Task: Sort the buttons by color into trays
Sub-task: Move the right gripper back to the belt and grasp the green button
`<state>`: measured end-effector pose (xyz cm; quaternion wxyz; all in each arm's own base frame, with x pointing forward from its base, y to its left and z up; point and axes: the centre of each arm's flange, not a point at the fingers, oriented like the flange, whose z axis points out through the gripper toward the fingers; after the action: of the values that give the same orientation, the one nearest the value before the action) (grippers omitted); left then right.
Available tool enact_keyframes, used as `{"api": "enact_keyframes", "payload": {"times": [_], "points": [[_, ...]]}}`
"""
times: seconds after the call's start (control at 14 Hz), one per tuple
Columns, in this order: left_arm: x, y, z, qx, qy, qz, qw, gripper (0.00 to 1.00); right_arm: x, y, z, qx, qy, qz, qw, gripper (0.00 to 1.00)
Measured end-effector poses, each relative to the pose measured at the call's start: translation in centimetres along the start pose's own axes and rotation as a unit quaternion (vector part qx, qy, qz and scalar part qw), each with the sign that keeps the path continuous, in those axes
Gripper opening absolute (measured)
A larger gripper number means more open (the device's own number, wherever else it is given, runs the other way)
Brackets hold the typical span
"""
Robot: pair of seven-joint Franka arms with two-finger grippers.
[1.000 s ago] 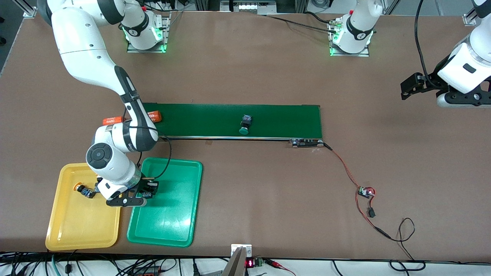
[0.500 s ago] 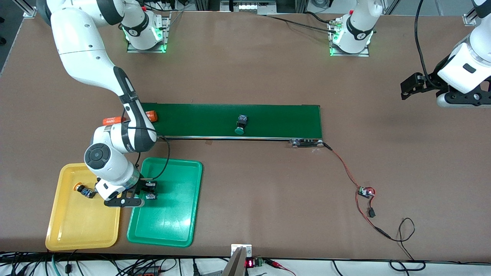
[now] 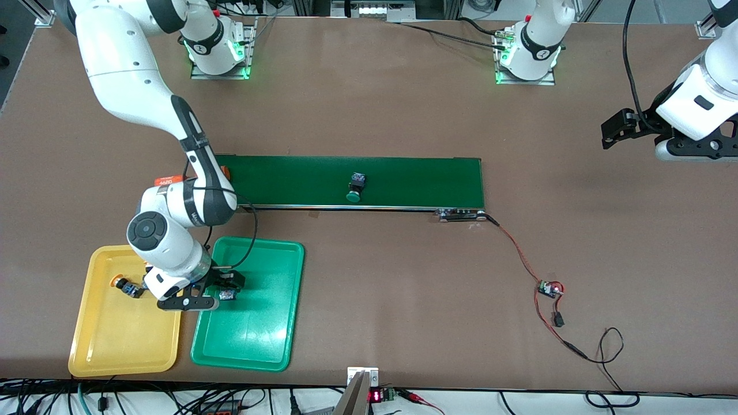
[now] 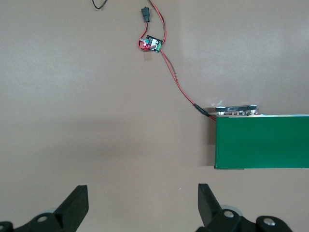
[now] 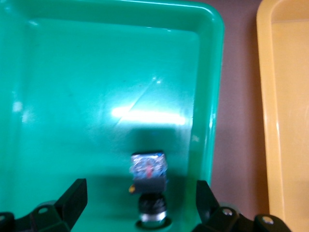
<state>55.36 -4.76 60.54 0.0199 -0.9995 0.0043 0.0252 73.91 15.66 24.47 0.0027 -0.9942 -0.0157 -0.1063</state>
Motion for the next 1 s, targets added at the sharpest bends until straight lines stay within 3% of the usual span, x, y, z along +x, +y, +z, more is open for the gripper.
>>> {"api": "enact_keyframes", "payload": {"times": [0.36,1.0], "points": [[0.0,0.0,0.0,0.0,0.0,0.0,1.0,1.0,-3.5,-2.5,-6.1,0.004,-0.01,0.033,0.999,1.0],[0.0,0.0,0.0,0.0,0.0,0.0,1.0,1.0,-10.7,-11.3,-12.6,-0.019,-0.084,0.113,0.99,1.0]]}}
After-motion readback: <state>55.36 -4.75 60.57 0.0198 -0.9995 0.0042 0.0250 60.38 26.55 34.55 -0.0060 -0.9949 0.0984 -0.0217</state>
